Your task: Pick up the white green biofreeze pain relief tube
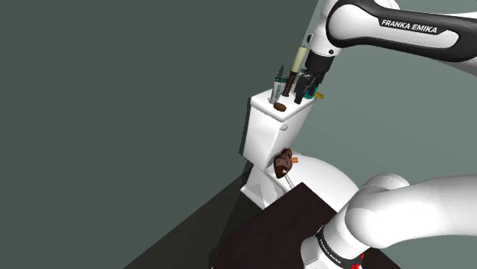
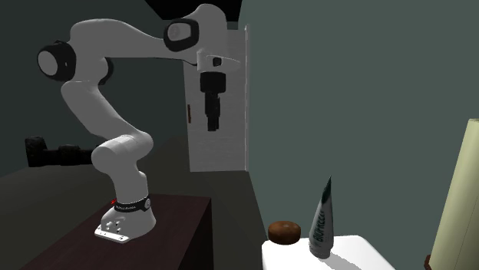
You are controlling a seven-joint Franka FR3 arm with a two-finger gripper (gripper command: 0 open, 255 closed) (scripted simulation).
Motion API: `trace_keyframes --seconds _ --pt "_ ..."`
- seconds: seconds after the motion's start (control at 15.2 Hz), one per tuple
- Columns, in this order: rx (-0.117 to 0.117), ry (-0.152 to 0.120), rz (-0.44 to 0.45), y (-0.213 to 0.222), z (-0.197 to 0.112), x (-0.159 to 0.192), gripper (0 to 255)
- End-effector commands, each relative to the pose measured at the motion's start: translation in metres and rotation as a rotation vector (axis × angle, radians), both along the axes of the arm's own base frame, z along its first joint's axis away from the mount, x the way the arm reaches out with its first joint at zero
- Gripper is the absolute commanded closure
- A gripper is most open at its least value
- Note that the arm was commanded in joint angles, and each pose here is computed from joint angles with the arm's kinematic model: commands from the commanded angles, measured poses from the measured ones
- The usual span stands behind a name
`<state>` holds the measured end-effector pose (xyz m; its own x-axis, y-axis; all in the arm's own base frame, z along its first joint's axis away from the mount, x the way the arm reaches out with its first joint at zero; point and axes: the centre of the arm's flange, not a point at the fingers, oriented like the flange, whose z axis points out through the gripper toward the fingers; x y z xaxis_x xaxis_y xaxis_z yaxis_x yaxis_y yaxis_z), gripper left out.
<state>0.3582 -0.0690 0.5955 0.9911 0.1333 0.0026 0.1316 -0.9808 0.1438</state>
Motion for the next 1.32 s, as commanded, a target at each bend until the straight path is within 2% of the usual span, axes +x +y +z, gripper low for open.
trace_keyframes --seconds 0.0,0.59,1.25 --pt "0.006 0.0 0.058 -0.023 -0.003 0.015 0" --pt "0.039 0.002 0.296 -0.111 -0.01 0.096 0" --pt "0.075 0.004 0.56 -0.184 -0.021 0.208 0"
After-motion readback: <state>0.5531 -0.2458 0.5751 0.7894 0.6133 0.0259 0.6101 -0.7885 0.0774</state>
